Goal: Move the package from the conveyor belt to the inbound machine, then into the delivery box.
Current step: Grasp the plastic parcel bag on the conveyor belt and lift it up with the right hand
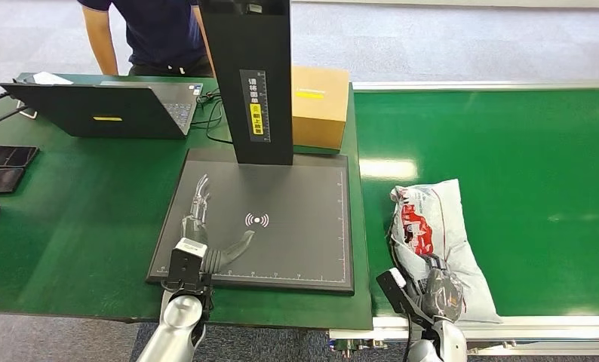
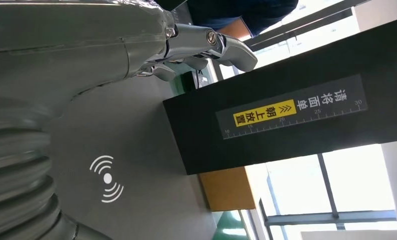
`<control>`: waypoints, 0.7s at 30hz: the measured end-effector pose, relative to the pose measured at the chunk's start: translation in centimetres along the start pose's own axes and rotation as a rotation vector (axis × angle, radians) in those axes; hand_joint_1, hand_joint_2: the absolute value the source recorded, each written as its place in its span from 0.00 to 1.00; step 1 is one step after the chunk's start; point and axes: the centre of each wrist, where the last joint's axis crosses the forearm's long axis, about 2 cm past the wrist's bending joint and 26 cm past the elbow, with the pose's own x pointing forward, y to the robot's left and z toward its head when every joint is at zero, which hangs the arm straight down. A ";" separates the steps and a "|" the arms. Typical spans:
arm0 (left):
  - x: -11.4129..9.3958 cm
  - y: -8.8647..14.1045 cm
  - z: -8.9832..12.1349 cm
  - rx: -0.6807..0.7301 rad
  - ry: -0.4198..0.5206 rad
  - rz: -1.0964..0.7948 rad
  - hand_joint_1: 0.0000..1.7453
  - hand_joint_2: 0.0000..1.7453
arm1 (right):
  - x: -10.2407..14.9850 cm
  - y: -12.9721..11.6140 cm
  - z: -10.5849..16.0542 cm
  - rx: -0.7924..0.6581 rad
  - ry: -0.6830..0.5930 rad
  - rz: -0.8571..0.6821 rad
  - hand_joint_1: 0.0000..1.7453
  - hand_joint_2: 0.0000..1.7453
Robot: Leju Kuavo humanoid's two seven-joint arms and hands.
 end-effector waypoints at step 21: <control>-0.1 0.2 0.2 -0.010 0.002 -0.015 0.00 1.00 | 0.6 -0.9 1.0 -0.086 -0.066 -0.082 0.97 1.00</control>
